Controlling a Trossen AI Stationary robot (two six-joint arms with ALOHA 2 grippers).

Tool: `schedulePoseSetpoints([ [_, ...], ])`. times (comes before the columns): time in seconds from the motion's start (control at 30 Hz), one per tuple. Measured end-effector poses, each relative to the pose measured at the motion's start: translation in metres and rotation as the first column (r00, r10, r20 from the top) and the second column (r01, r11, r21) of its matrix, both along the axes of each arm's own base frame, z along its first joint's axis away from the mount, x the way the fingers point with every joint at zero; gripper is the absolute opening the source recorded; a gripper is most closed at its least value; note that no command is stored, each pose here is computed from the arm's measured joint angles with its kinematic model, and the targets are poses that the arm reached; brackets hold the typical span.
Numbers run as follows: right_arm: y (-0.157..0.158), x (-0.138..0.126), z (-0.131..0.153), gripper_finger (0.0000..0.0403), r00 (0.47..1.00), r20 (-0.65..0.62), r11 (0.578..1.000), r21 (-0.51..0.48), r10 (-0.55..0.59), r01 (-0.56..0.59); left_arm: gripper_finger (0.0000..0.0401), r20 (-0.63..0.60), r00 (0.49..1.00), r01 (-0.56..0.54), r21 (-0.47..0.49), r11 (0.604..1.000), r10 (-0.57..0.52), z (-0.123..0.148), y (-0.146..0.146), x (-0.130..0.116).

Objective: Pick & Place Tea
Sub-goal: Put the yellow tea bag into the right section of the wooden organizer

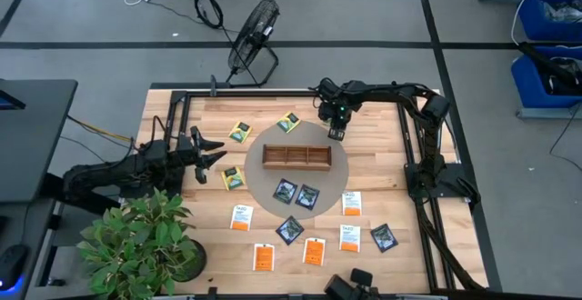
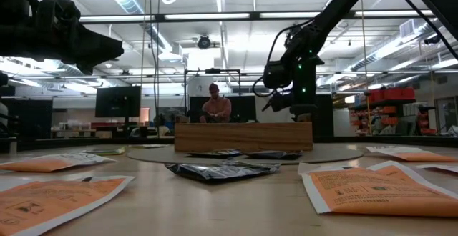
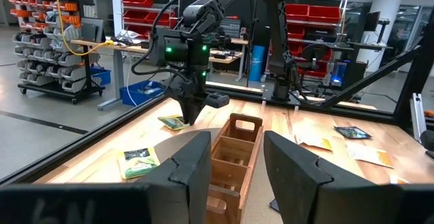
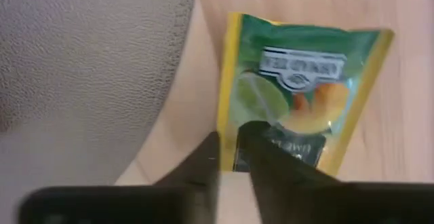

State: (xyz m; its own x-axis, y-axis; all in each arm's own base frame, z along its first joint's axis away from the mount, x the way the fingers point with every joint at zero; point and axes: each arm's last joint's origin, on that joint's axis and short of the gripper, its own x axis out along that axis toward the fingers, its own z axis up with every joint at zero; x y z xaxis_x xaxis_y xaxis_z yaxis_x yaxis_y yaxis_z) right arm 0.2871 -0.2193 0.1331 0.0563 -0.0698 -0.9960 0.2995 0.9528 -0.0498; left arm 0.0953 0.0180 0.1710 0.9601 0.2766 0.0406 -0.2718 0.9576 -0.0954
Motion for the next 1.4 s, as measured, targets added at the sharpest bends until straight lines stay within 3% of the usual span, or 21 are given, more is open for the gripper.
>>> schedulePoseSetpoints([
  [0.1, -0.001, 0.001, 0.0, 0.0008, 1.0, 0.015, 1.0, -0.006, 0.001, -0.001, 0.0142, 0.0, 1.0, 0.0, -0.001, 1.0, 0.0, 0.0, 0.0, 0.0],
  [0.4, 0.008, 0.004, 0.011, 0.0002, 0.998, -0.019, 0.995, -0.088, 0.052, -0.054, 0.0142, 0.001, 1.0, 0.0, -0.003, 1.0, 0.0, 0.0, 0.0, 0.0],
  [0.97, 0.032, -0.006, 0.092, 0.0, 0.981, 0.162, 0.975, -0.211, 0.111, -0.075, 0.0142, 0.007, 1.0, -0.002, 0.012, 1.0, 0.001, 0.001, 0.0, 0.0],
  [1.07, 0.04, -0.006, 0.108, 0.0, 0.961, 0.234, 0.971, -0.221, 0.148, -0.096, 0.0142, -0.005, 1.0, -0.007, 0.101, 0.995, 0.007, 0.001, 0.0, 0.0],
  [1.17, 0.048, -0.006, 0.12, 0.0, 0.941, 0.289, 0.968, -0.225, 0.179, -0.115, 0.0142, -0.004, 1.0, -0.021, 0.268, 0.963, 0.023, 0.006, 0.0, 0.0],
  [1.27, 0.057, -0.004, 0.128, 0.0, 0.925, 0.318, 0.96, -0.244, 0.21, -0.134, 0.0142, 0.013, 0.999, -0.049, 0.447, 0.893, 0.049, 0.012, 0.0, -0.001],
  [1.4, 0.069, 0.002, 0.133, 0.0, 0.896, 0.366, 0.958, -0.226, 0.252, -0.177, 0.0142, 0.036, 0.996, -0.082, 0.631, 0.771, 0.077, 0.019, -0.001, -0.002],
])
